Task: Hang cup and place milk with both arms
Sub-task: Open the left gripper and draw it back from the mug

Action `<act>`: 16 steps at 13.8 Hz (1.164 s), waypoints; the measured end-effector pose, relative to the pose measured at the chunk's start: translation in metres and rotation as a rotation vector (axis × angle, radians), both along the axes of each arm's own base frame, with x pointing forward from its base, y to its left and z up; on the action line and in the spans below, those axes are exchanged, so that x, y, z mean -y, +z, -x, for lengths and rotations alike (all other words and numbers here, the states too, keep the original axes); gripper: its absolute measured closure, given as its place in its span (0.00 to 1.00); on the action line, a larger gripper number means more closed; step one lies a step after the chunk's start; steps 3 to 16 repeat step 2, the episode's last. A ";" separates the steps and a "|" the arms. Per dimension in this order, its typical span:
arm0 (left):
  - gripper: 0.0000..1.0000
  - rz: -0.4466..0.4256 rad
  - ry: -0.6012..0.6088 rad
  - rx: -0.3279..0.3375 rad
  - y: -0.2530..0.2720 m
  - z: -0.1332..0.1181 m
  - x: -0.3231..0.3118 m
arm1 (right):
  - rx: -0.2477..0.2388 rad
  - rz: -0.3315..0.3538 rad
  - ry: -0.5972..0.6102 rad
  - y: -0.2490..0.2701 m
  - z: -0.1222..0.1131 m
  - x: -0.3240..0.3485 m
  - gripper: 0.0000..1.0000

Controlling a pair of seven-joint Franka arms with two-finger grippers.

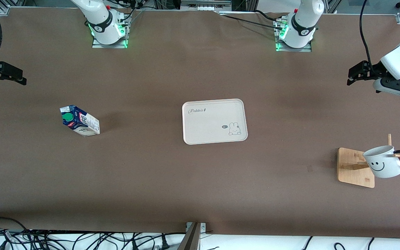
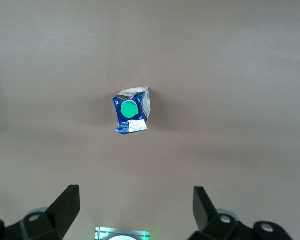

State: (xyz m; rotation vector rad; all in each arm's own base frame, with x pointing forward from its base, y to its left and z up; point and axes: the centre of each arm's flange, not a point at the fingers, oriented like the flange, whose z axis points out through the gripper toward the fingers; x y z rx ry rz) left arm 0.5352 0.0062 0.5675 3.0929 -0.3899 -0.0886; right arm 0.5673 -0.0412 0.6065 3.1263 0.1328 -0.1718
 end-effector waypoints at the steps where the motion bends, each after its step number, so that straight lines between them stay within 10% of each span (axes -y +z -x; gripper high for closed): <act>1: 0.00 -0.001 0.025 0.001 0.000 0.000 0.000 | 0.000 0.000 0.000 0.000 0.000 0.000 0.00; 16: 0.00 -0.003 0.051 0.001 0.000 0.000 0.000 | 0.000 0.000 0.000 0.000 0.000 0.000 0.00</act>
